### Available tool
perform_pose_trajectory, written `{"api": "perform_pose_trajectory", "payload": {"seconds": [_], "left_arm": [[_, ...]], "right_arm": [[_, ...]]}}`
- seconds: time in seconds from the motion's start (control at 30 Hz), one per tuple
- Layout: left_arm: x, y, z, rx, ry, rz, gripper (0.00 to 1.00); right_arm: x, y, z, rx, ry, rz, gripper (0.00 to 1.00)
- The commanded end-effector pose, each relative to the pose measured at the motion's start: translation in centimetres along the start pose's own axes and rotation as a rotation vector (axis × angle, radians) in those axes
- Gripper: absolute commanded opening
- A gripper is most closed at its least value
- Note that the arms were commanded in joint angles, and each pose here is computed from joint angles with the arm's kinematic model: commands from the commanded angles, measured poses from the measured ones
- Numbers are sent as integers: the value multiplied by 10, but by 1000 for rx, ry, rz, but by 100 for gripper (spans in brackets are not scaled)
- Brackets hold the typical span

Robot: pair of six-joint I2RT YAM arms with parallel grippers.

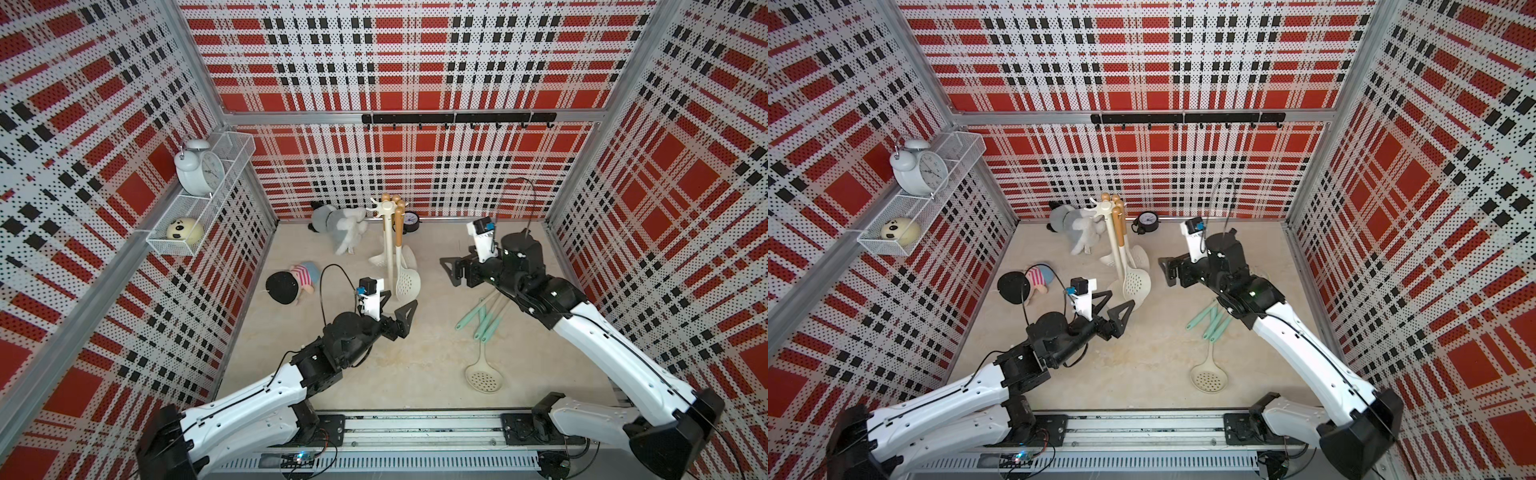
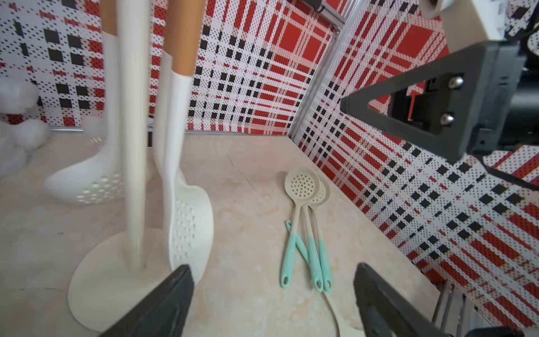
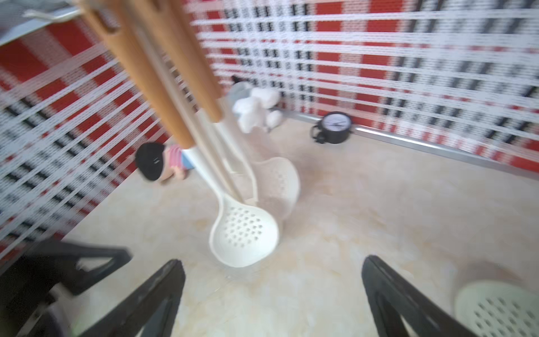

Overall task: Hang the skimmer on the kitchen utensil rack
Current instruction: Hang the skimmer on the rack, then pick up the skimmer from the center of the board.

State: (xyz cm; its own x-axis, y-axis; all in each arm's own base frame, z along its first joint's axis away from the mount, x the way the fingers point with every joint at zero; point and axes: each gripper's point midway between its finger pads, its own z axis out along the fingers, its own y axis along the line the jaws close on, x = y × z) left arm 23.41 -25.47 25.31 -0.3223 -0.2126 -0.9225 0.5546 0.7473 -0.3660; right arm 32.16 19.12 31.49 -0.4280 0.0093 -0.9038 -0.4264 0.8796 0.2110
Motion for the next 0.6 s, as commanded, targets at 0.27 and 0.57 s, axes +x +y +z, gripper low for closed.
{"api": "perform_pose_trajectory", "payload": {"seconds": [0.27,0.57], "left_arm": [[57,-60,45,97,69,60,77],[106,-121,87,219,175,101,70]], "right_arm": [[162,-157,-19,504,237,574,73],[199,-178,8,523,371,606,60]]}}
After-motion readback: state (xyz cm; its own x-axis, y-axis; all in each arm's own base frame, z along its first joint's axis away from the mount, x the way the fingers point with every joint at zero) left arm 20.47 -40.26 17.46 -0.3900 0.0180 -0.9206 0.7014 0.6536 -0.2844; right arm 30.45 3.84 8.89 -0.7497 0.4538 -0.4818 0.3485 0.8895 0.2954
